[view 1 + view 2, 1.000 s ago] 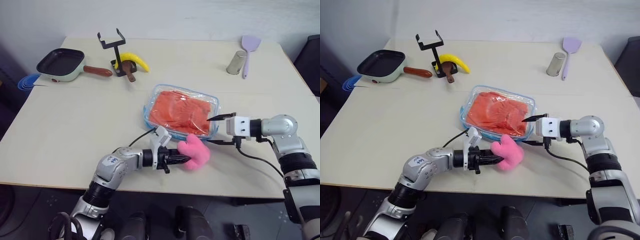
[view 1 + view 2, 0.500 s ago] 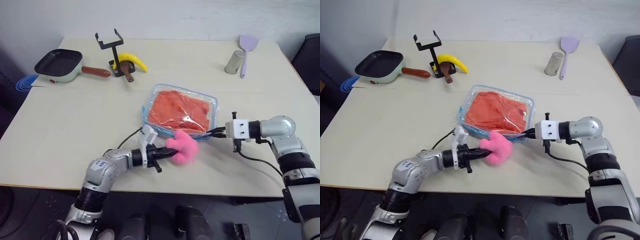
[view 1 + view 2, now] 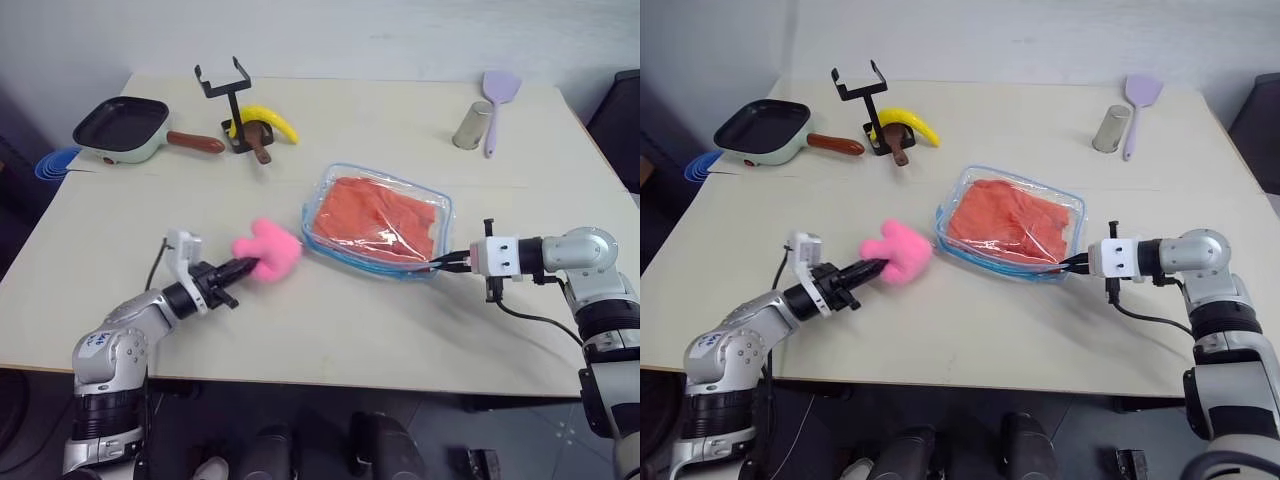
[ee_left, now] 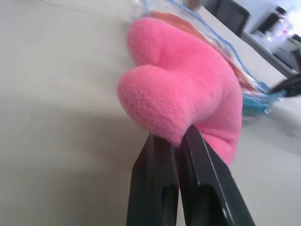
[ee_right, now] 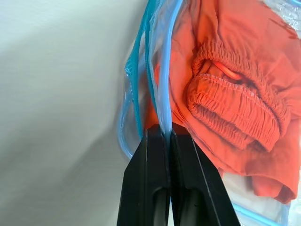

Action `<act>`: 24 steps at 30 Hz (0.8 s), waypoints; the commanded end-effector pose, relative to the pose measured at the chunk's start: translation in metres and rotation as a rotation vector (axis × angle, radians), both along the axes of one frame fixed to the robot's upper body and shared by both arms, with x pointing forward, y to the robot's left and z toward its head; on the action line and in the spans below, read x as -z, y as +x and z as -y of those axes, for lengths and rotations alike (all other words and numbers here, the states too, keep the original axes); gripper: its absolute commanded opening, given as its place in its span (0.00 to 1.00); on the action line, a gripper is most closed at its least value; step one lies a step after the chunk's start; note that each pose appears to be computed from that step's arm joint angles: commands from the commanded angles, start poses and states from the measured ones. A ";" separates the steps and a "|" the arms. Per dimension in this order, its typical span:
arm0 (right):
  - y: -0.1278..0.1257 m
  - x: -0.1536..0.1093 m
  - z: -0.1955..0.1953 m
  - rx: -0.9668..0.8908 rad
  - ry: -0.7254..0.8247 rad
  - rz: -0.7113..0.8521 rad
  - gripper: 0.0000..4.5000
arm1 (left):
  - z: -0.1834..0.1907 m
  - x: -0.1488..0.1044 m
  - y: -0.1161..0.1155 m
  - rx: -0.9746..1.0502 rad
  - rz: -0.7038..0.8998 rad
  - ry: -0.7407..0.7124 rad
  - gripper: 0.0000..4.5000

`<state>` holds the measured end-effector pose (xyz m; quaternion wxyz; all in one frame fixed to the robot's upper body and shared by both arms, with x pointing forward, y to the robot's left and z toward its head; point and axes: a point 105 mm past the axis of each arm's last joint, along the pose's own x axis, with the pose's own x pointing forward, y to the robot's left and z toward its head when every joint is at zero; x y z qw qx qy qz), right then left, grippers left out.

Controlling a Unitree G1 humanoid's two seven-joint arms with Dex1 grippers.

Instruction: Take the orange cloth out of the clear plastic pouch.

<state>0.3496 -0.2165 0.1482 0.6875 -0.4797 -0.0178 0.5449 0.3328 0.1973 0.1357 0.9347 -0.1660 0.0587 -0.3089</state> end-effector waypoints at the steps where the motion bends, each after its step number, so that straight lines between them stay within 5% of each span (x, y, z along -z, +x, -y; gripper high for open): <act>1: -0.002 -0.011 0.014 0.025 0.006 0.033 0.00 | -0.032 -0.016 0.007 -0.151 0.070 -0.019 0.00; 8: -0.008 -0.009 -0.006 0.002 0.204 -0.077 0.00 | -0.015 -0.015 0.003 -0.047 0.045 -0.014 0.06; 12: -0.022 -0.011 -0.003 0.027 0.299 -0.163 0.21 | -0.031 -0.013 -0.001 -0.037 0.063 0.227 0.28; 17: -0.054 -0.015 0.011 0.122 0.407 -0.291 0.59 | -0.085 -0.038 -0.006 -0.026 0.268 0.644 0.61; 19: -0.066 -0.015 0.012 0.148 0.448 -0.337 0.74 | -0.081 -0.048 -0.014 0.096 0.356 0.715 0.61; 22: -0.084 -0.016 -0.004 0.142 0.515 -0.383 0.97 | -0.051 -0.053 -0.022 0.338 0.426 0.741 0.75; 24: -0.087 -0.019 -0.013 0.150 0.561 -0.388 1.00 | -0.038 -0.051 -0.021 0.407 0.440 0.752 0.87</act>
